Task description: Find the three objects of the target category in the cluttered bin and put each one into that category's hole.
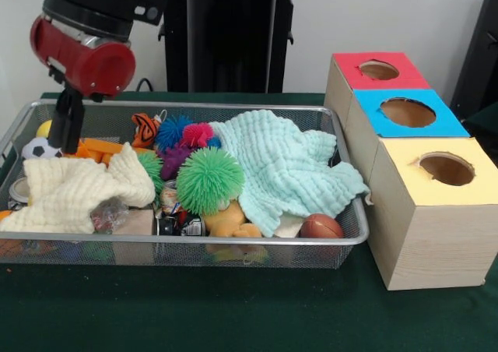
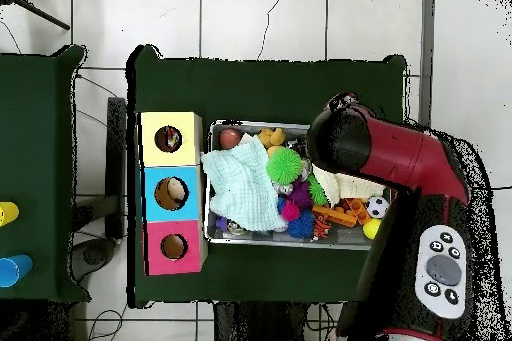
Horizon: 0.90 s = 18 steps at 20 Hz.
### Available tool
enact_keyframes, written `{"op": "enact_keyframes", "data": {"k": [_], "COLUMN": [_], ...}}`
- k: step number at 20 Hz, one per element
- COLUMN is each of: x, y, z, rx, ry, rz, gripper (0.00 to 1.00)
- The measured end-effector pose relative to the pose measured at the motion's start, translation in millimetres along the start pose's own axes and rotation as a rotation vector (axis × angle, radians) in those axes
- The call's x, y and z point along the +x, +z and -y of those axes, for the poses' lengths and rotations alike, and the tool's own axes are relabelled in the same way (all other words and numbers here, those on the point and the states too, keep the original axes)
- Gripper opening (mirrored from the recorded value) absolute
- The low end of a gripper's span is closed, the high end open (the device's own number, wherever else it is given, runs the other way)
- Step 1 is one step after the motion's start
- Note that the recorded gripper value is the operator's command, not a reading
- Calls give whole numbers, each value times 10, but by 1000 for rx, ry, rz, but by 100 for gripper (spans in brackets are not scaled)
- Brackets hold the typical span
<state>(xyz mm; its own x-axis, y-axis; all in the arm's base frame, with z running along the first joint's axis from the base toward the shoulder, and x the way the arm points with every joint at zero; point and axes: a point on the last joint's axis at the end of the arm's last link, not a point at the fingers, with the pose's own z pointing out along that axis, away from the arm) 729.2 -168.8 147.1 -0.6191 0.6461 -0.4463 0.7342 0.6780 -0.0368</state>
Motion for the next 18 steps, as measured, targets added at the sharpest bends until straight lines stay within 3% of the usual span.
{"op": "enact_keyframes", "data": {"k": [1, 2, 11, 18], "x": [-6, -3, 11, 53], "y": [35, 148, 351, 442], "z": [5, 25, 43, 40], "rx": [-7, -24, -65, -79], "ry": [-3, -15, -46, -59], "rz": [8, 22, 52, 41], "gripper": [0, 100, 100, 100]}}
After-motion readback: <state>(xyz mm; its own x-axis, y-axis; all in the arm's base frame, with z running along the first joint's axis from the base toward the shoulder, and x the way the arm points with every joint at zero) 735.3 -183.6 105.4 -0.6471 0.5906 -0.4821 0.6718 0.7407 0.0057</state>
